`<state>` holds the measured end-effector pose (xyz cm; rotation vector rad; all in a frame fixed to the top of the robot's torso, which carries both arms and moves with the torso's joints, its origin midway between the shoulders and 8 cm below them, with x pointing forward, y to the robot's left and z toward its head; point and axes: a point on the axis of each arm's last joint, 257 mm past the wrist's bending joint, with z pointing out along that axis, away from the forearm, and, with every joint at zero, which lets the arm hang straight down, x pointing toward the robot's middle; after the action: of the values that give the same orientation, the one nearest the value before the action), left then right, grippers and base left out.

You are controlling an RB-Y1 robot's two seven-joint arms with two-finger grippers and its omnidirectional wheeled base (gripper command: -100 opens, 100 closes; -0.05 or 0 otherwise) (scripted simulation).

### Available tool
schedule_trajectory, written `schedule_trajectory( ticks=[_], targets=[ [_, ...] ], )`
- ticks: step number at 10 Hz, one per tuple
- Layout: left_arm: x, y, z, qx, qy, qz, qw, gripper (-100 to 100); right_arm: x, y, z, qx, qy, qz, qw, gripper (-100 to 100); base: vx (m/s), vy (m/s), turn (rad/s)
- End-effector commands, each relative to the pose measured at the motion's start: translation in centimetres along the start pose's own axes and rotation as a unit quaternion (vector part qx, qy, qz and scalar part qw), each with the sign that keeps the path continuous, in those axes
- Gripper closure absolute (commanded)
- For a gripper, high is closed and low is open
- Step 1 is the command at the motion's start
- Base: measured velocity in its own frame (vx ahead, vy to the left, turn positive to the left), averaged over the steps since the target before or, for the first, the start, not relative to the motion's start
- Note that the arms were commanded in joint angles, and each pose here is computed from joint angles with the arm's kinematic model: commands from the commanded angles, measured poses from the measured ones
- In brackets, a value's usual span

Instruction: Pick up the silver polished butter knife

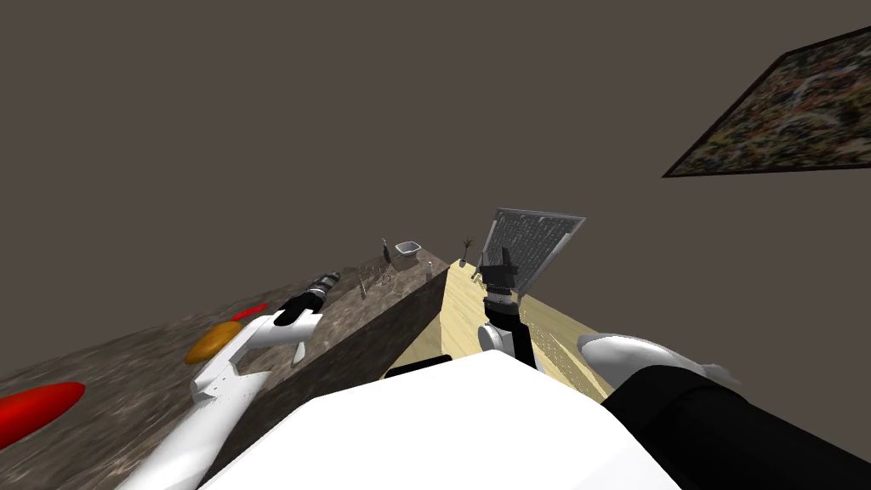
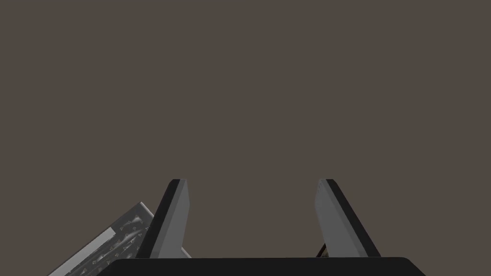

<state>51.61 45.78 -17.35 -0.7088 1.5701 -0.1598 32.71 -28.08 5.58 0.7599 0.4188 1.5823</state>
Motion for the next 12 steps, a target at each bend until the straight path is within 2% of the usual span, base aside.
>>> schedule_trajectory(
  ticks=[1,4,5,6,8,9,10,11,12],
  targets=[
    [1.0,1.6,0.8,-0.029,0.018,0.012,0.9994,-100,0.0,0.0,0.0,0.000,0.000,0.000,1.0000,0,0.010,-0.007,-0.148],
    [2.2,3.7,1.3,-0.066,0.041,0.022,0.9967,-100,0.0,0.0,0.0,0.000,0.000,0.000,1.0000,0,0.014,-0.005,-0.116],
    [3.0,4.8,1.8,-0.084,0.056,0.033,0.9943,-100,0.0,0.0,0.0,0.000,0.000,0.000,1.0000,0,0.016,-0.005,-0.137],
    [3.3,5.4,1.7,-0.095,0.062,0.033,0.9930,-100,0.0,0.0,0.0,0.000,0.000,0.000,1.0000,0,0.015,-0.002,-0.098],
    [4.3,7.0,1.9,-0.123,0.083,0.043,0.9880,-100,0.0,0.0,0.0,0.000,0.000,0.000,1.0000,0,0.014,-0.002,-0.124],
    [5.1,8.2,2.1,-0.143,0.099,0.054,0.9833,-100,0.0,0.0,0.0,0.000,0.000,0.000,1.0000,0,0.018,-0.004,-0.147],
    [5.3,8.6,2.0,-0.150,0.103,0.054,0.9819,-100,0.0,0.0,0.0,0.000,0.000,0.000,1.0000,0,0.017,0.002,-0.075],
    [6.0,9.8,2.1,-0.169,0.120,0.063,0.9761,-100,0.0,0.0,0.0,0.000,0.000,0.000,1.0000,0,0.018,0.001,-0.129],
    [6.1,10.0,2.0,-0.175,0.123,0.063,0.9749,-100,0.0,0.0,0.0,0.000,0.000,0.000,1.0000,0,0.013,0.003,-0.070]
  ],
)
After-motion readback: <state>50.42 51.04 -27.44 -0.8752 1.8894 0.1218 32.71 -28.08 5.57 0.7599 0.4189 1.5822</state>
